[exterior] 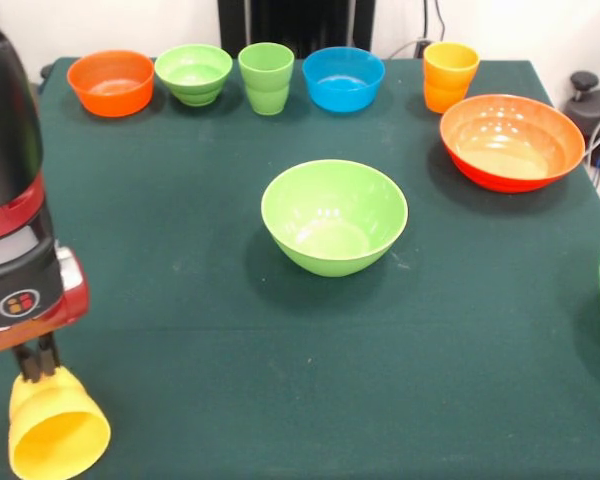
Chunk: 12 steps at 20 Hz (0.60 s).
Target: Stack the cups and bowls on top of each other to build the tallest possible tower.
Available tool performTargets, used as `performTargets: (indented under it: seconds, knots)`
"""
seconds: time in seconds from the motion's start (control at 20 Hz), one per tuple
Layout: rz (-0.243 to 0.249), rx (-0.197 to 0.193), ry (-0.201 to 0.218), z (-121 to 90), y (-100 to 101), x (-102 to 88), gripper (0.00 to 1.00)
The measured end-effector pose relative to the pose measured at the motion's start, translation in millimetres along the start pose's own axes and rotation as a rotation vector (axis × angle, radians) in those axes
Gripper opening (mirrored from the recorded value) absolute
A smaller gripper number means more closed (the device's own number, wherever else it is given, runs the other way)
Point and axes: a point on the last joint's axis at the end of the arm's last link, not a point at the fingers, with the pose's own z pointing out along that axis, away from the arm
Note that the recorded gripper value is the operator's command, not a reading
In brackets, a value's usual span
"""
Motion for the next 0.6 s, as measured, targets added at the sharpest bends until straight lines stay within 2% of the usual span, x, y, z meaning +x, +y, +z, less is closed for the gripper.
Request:
performTargets:
  seconds: [0.3,0.6]
  knots:
    - [0.039,0.054,-0.019,0.4,-27.3,-3.7,0.0]
    - [0.052,0.069,-0.061,-1.5,-36.1,-20.2,0.0]
